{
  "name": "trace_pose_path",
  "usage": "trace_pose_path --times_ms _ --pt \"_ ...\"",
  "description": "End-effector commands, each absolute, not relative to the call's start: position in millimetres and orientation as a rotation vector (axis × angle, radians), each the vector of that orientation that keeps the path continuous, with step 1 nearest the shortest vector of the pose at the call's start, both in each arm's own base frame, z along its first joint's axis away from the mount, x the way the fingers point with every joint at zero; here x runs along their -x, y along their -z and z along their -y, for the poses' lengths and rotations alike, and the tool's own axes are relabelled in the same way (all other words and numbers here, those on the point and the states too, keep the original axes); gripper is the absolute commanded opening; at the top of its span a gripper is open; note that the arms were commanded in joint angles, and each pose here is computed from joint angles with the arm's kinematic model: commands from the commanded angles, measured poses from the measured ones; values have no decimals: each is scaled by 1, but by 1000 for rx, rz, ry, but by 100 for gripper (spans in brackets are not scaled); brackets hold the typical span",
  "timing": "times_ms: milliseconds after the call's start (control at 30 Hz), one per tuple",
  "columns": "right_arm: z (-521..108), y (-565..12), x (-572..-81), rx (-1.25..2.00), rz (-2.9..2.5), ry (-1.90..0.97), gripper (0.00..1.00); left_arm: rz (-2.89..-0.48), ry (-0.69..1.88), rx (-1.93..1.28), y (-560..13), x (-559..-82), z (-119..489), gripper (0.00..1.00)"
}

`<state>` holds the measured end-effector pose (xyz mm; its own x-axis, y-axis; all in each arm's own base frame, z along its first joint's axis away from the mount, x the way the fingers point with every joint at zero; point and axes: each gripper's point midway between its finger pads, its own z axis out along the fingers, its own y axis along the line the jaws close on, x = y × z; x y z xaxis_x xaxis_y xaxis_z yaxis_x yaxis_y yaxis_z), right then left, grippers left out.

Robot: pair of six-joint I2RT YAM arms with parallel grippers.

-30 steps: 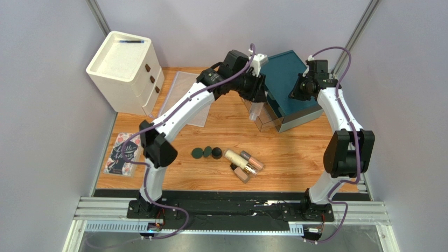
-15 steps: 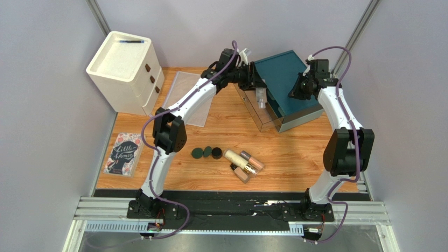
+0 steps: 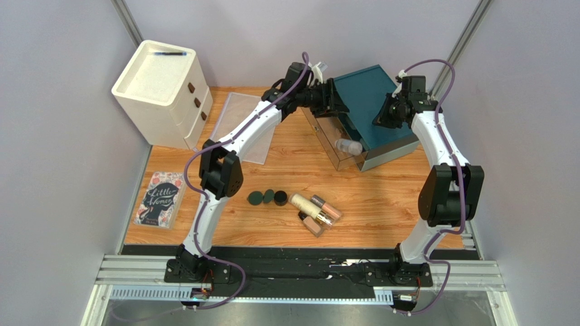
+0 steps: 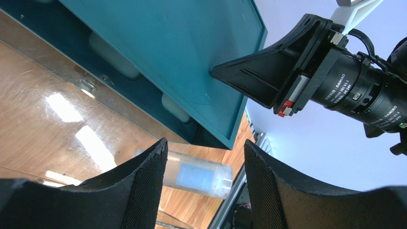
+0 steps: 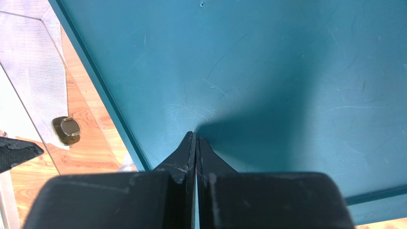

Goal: Organize the makeup

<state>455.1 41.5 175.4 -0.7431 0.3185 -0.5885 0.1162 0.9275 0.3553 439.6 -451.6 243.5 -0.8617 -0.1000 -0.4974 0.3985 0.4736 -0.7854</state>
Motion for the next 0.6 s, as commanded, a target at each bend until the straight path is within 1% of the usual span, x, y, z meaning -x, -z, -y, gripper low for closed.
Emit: trace_pose_path --times_ms 0,233,400,433,467,500,533,567 --pt "-28 -99 -406 -373 -2705 -273 0 -2124 1362 -313 -293 -436 438 65" --pt "-28 -100 -406 -374 -2702 -274 0 -2099 1191 -525 -303 -403 405 65" --pt "-27 -99 -406 -378 -2701 -276 0 -2164 1046 -658 -290 -362 368 64" --pt "-28 -98 -406 -376 -2703 -277 0 -2136 1002 -709 -296 -354 361 64" --pt "-28 -98 -406 -376 -2705 -277 0 -2197 969 -745 -278 -340 356 64" --pt "-28 -98 -406 -378 -2705 -280 0 -2200 932 -800 -270 -332 353 64" --pt "-28 -99 -407 -374 -2699 -280 0 -2228 878 -803 -262 -328 346 64" --pt "-28 -98 -406 -375 -2705 -279 0 -2282 852 -824 -245 -315 339 64"
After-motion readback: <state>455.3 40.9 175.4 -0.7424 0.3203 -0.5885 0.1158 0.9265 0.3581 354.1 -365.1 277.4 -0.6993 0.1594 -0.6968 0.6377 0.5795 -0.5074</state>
